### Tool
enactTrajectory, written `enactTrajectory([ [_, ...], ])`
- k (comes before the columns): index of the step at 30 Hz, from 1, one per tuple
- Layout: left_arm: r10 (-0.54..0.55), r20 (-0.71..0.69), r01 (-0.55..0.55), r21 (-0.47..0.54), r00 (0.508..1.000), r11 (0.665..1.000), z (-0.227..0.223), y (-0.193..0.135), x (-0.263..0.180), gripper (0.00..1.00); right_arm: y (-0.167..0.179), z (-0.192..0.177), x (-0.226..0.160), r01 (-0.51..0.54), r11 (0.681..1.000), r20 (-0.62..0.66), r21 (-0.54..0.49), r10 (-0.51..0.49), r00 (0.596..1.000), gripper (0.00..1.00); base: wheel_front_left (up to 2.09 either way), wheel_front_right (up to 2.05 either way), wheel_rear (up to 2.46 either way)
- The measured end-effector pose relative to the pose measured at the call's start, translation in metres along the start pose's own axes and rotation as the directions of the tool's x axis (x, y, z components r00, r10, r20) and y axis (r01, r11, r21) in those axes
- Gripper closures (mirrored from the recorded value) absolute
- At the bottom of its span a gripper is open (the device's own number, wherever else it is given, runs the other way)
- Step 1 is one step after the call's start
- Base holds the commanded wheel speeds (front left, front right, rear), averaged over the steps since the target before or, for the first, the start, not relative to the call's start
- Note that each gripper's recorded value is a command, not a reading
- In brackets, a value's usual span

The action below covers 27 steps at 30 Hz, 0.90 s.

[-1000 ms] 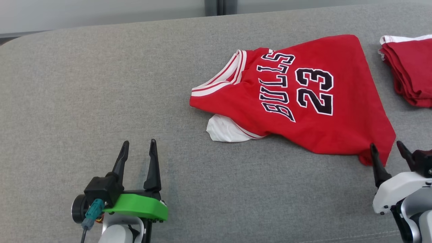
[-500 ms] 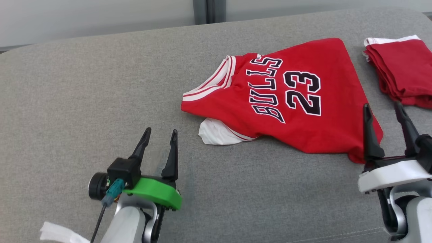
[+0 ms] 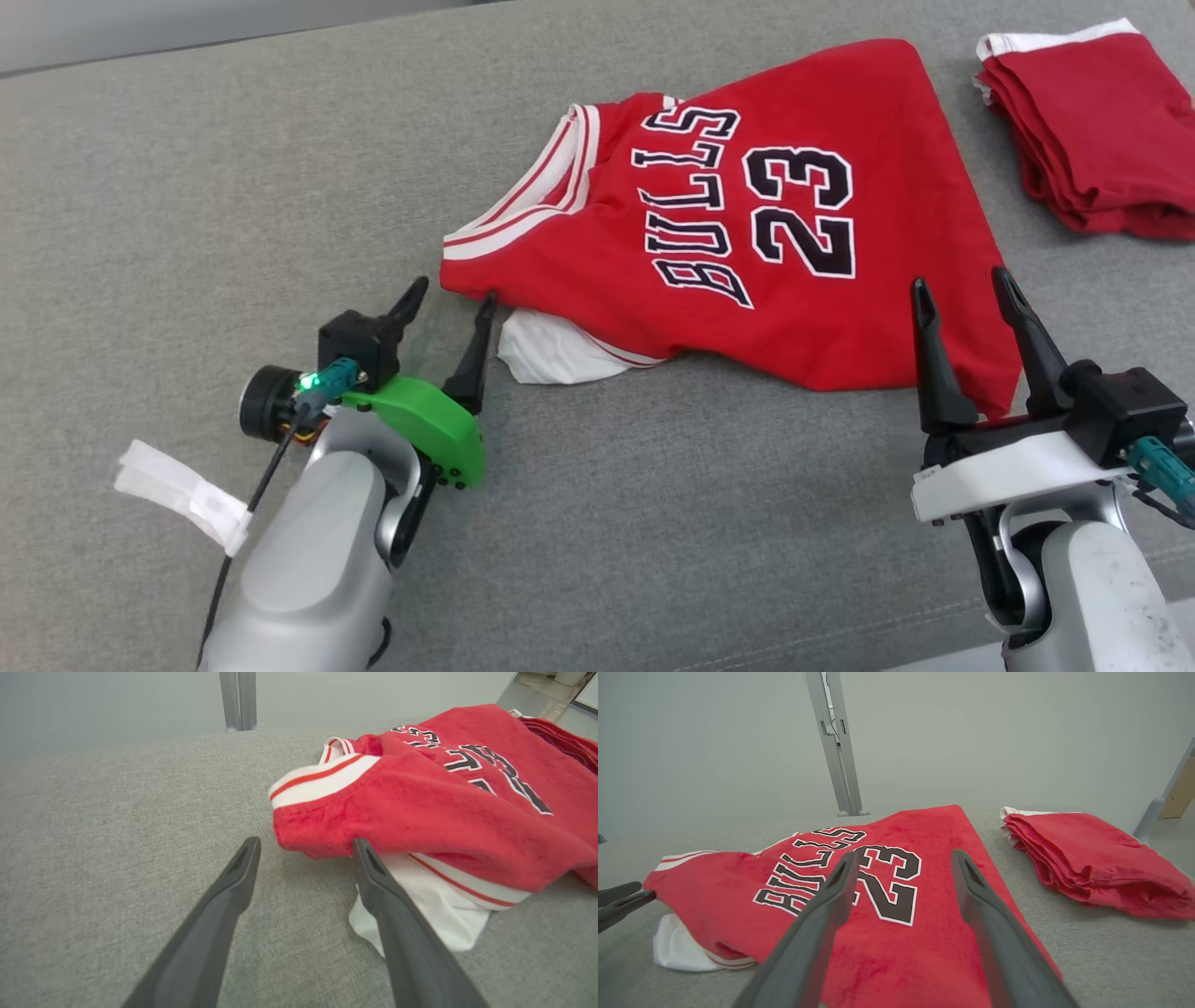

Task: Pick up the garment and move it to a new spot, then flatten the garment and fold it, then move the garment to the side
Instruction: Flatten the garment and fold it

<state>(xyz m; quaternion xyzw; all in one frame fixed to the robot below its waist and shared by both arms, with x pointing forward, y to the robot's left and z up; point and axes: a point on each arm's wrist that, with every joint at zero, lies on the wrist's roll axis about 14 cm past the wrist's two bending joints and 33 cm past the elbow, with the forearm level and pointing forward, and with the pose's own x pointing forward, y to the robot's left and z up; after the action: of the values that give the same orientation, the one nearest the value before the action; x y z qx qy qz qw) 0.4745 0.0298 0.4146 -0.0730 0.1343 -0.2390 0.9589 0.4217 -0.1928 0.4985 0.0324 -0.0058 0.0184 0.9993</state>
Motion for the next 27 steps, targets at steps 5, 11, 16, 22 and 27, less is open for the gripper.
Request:
enactTrajectory([
  [5, -0.028, -0.009, 0.028, 0.005, 1.0, 1.0, -0.005, -0.002, 0.018, 0.0, -0.016, -0.009, -0.005, 0.047, 0.999, -0.019, -0.009, -0.047, 0.999, 0.0, 0.0, 0.0, 0.0],
  [11, -0.071, -0.023, 0.071, -0.002, 0.997, 0.997, -0.014, -0.014, 0.029, 0.62, -0.028, -0.016, -0.012, 0.085, 0.996, -0.035, -0.017, -0.086, 0.996, 0.0, 0.0, 0.0, 0.0],
  [16, -0.105, 0.047, 0.105, -0.002, 0.993, 0.994, 0.007, -0.026, 0.032, 1.0, -0.035, -0.015, -0.015, 0.107, 0.994, -0.028, -0.02, -0.107, 0.994, 0.0, 0.0, 0.0, 0.0],
  [22, -0.128, 0.226, 0.126, 0.023, 0.966, 0.992, 0.06, -0.038, 0.011, 1.0, -0.031, -0.006, -0.014, 0.096, 0.995, -0.001, -0.021, -0.096, 0.995, 0.0, 0.0, 0.0, 0.0],
  [27, -0.101, 0.348, 0.091, 0.045, 0.932, 0.995, 0.093, -0.04, -0.03, 1.0, -0.021, 0.001, -0.016, 0.067, 0.998, 0.017, -0.01, -0.067, 0.998, 0.0, 0.0, 0.0, 0.0],
])
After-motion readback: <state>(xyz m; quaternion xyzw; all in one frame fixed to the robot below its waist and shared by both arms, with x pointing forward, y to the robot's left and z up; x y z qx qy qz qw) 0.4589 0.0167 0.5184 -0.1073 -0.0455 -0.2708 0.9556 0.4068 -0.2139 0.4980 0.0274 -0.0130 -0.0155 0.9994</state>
